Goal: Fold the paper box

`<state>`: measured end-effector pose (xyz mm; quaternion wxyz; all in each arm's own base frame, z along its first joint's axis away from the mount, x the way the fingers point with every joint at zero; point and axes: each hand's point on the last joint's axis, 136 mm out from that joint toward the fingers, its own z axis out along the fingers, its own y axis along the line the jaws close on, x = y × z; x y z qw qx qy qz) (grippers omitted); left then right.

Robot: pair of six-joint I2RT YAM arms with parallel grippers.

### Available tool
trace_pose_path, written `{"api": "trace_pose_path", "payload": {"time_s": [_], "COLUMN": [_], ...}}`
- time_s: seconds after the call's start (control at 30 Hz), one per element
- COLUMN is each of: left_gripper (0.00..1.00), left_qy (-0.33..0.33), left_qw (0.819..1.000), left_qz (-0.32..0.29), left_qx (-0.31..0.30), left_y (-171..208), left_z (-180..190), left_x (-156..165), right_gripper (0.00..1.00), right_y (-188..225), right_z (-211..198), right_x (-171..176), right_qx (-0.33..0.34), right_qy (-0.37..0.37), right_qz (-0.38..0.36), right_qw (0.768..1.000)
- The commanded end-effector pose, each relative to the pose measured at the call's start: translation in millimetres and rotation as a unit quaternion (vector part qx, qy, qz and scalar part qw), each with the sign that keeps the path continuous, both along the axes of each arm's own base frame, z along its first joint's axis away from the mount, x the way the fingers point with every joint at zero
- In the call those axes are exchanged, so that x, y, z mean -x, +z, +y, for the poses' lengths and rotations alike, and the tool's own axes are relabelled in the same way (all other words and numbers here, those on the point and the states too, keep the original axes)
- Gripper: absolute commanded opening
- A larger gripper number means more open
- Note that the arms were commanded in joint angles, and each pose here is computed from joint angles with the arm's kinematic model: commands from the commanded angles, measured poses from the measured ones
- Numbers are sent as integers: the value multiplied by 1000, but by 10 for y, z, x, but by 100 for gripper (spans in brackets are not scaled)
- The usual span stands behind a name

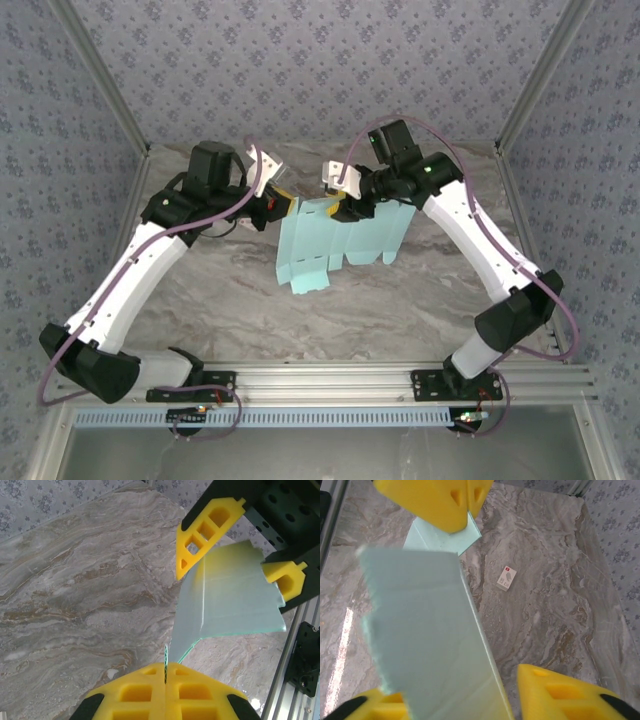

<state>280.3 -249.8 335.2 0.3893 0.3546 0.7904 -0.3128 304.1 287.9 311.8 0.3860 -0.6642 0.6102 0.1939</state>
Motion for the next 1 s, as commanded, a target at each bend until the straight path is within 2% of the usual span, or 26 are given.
{"api": "trace_pose_path", "payload": {"time_s": [0.0, 0.23, 0.33, 0.4, 0.47, 0.57, 0.7, 0.83, 0.97], "left_gripper": [0, 2, 20, 35, 46, 61, 76, 84, 87], "left_qy": [-12, 7, 23, 51, 80, 127, 149, 148, 130], "left_qw": [999, 999, 999, 997, 995, 988, 979, 971, 965], "left_qz": [-32, -34, -41, -49, -57, -65, -64, -58, -37], "left_qx": [12, 9, 11, 13, 21, 54, 125, 180, 225], "left_y": [230, 230, 250, 274, 301, 356, 407, 440, 503], "left_z": [-24, 4, 28, 91, 175, 357, 486, 507, 450], "left_x": [26, -33, -80, -157, -221, -280, -221, -189, -252], "right_gripper": [34, 12, 5, 3, 3, 3, 2, 2, 2], "right_y": [26, 1, 30, 101, 229, 533, 981, 1294, 1547], "right_z": [-12, -73, -118, -173, -257, -464, -801, -979, -1042], "right_x": [22, 21, 20, -4, -36, -61, -118, -62, 29], "right_qx": [0, 7, -3, -26, -63, -143, -260, -325, -373], "right_qy": [5, -8, -18, -40, -67, -113, -180, -215, -224], "right_qz": [13, 22, 30, 37, 48, 69, 92, 92, 97], "right_qw": [1000, 1000, 999, 998, 995, 981, 944, 916, 895]}}
